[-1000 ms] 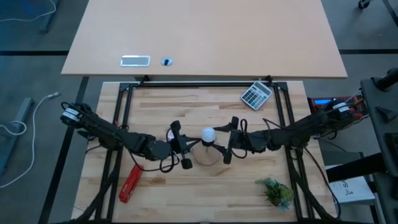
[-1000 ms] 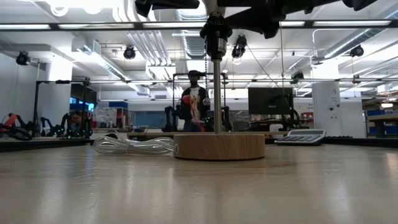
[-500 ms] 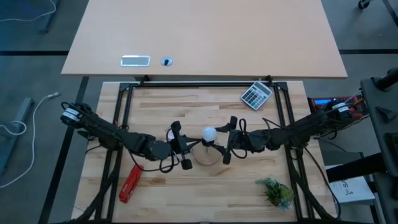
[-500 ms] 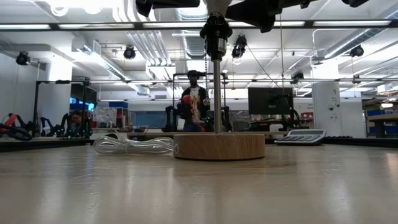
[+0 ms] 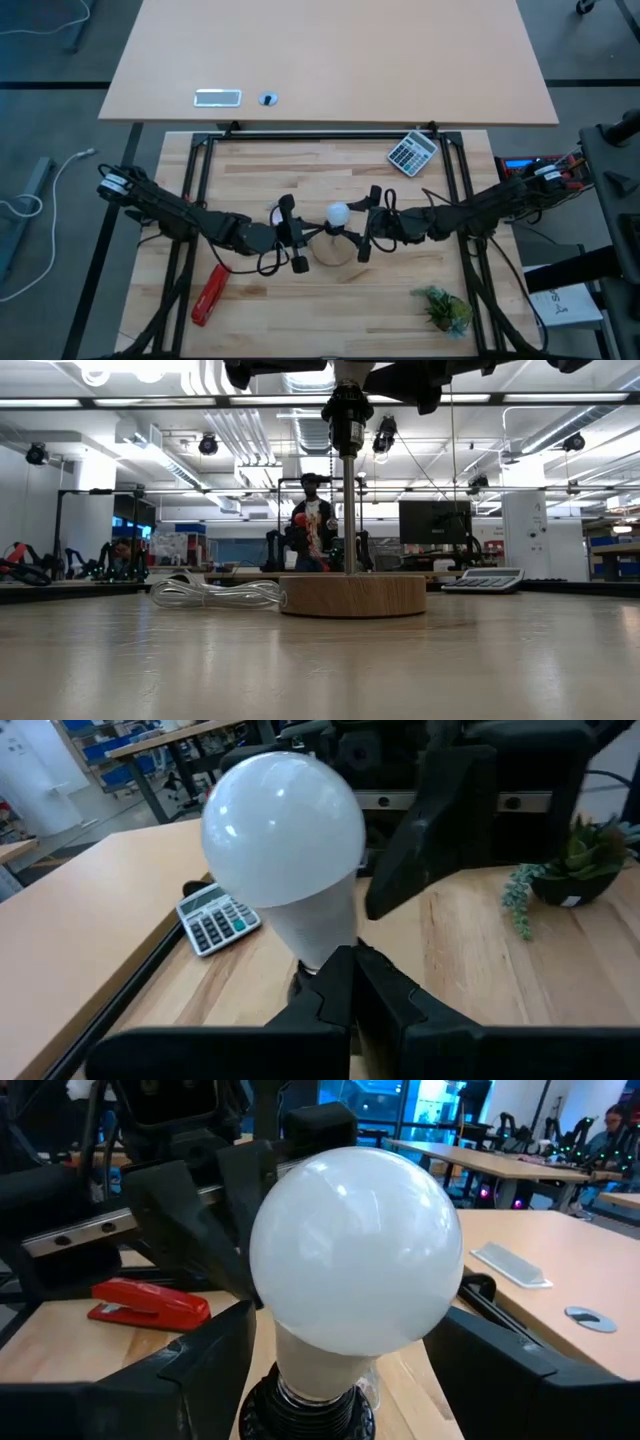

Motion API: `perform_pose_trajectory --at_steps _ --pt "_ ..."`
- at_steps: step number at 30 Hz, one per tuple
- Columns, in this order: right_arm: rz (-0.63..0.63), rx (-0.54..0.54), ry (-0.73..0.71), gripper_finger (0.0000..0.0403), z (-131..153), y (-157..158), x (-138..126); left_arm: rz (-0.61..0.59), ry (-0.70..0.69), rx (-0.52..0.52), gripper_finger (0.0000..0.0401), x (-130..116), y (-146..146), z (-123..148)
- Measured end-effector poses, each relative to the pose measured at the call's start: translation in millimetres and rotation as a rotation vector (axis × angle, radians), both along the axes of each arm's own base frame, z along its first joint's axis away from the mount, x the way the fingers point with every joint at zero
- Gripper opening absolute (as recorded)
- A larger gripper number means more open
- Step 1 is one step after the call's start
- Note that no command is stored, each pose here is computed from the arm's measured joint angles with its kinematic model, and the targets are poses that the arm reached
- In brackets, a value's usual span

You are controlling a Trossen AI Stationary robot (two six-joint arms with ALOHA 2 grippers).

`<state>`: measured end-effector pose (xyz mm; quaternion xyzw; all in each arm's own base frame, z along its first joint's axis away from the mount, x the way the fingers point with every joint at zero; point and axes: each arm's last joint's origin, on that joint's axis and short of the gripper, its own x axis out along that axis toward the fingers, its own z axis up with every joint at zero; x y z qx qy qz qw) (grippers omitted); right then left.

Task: Screw lightbulb
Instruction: Remove the lightbulb from the brown lamp

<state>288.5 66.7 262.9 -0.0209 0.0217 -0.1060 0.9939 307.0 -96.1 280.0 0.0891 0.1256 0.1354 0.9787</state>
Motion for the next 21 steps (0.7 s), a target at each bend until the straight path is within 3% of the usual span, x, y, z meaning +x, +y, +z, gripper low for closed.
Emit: perform_pose_trajectory --at_steps 21 --pt "0.023 -0.008 -0.001 0.0241 0.4 -6.1 1.9 0.013 -0.006 -0.006 0.0 1.4 4.1 0.5"
